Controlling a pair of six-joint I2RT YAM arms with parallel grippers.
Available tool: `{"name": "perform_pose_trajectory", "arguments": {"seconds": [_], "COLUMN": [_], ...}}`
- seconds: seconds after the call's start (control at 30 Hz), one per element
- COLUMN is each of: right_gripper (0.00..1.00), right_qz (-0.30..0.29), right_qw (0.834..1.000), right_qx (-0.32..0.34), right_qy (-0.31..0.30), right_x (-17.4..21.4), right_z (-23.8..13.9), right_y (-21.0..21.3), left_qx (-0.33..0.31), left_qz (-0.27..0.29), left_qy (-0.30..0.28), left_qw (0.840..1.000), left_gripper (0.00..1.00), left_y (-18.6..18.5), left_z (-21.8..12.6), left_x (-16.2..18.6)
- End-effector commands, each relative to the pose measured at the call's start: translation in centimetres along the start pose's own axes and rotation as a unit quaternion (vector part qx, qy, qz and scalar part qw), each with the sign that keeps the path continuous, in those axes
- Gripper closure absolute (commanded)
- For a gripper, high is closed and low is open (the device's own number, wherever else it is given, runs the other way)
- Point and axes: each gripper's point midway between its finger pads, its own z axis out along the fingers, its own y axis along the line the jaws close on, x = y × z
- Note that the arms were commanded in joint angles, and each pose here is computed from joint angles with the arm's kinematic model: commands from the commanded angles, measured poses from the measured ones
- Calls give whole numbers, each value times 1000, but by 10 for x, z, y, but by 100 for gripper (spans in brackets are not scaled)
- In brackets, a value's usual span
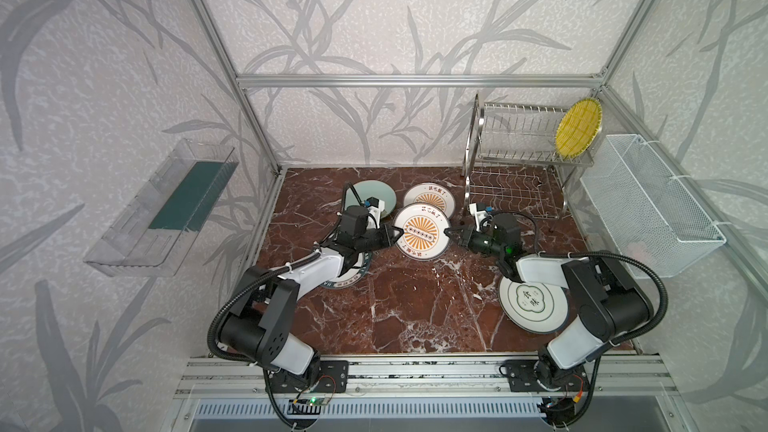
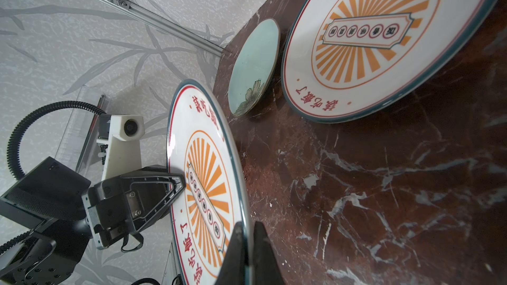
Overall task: Load the plates into the dish rack
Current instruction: 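Hold the upright sunburst plate between both grippers and raise it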
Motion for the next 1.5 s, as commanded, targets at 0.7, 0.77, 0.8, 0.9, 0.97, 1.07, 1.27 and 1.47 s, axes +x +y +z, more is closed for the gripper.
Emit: {"name": "perform_pose_trajectory", "arguments": {"seconds": [0.7,0.77,0.8,0.9,0.97,1.07,1.27,1.47], "right_gripper": [68,68,68,68,68,68,68,73], "right_qz": [-56,-57,-57,-56,-56,-61,-63,-65], "right_qw": [996,995,995,994,993,991,990,989], "right_qx": [-11,-13,-14,-18,-22,-35,-51,-63], "right_qy": [-71,-78,-82,-96,-104,-111,-113,-116], "right_x": [-24,-25,-26,-30,-33,-37,-42,-45], "right_z": [-38,-41,-42,-45,-46,-45,-39,-37], "right_y": [48,51,52,55,58,66,75,80], "left_qx": [146,156,160,173,175,181,200,208], "left_qz": [12,9,7,7,8,8,3,-2], "left_qy": [-115,-126,-131,-154,-159,-163,-155,-150], "left_qw": [982,980,978,973,971,970,968,966], "left_gripper": [100,100,100,100,100,100,100,100], "left_y": [-79,-83,-84,-89,-91,-94,-104,-107], "left_z": [-26,-29,-30,-34,-34,-32,-22,-16], "left_x": [-60,-64,-65,-68,-66,-62,-55,-53]}}
